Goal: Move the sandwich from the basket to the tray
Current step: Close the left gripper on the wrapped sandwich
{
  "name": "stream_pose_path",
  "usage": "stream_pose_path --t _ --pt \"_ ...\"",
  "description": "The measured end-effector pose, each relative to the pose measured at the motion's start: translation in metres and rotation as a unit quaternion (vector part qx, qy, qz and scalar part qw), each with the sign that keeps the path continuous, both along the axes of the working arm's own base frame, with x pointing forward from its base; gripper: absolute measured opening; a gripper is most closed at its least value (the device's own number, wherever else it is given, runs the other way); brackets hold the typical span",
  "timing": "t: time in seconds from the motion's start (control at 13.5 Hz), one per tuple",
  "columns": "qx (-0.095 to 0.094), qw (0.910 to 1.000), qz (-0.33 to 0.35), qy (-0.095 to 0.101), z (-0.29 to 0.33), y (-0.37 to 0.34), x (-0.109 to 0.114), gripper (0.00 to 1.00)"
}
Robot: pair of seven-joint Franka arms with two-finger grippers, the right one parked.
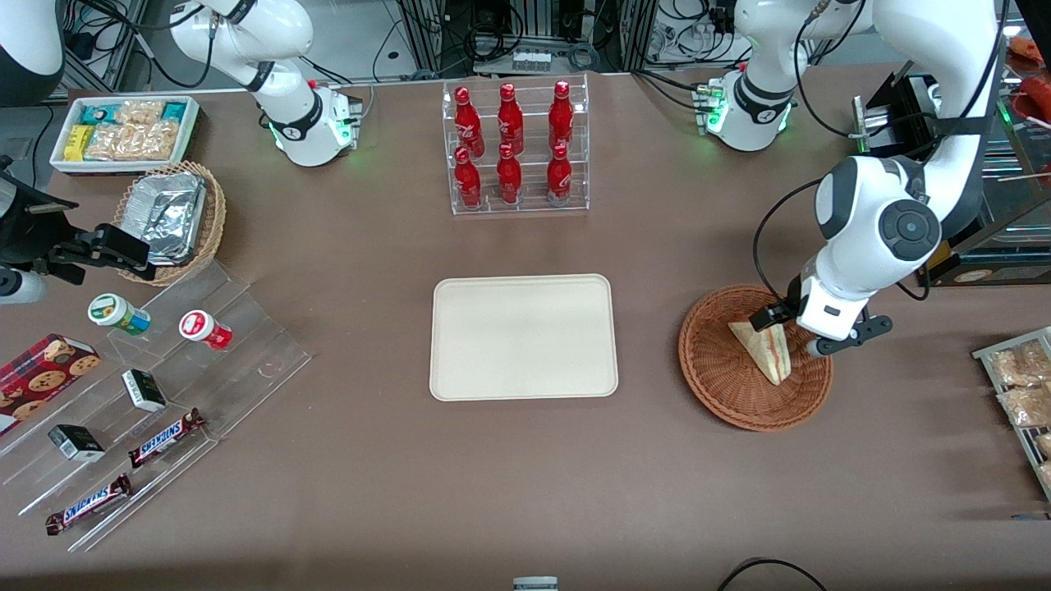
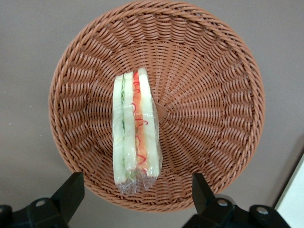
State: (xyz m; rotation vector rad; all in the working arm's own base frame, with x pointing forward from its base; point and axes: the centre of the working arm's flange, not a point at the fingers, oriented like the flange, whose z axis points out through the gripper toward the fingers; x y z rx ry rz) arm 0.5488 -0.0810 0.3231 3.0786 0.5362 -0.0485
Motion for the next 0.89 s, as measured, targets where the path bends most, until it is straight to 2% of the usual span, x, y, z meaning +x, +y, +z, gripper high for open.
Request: stream_pose_path --t 0.44,0.89 --pt "-0.005 0.9999 0.001 -0.012 -0.027 0.001 -0.001 1.0" --pt "-0.009 0.9998 0.008 -0.016 -0.061 0.005 0.004 0.98"
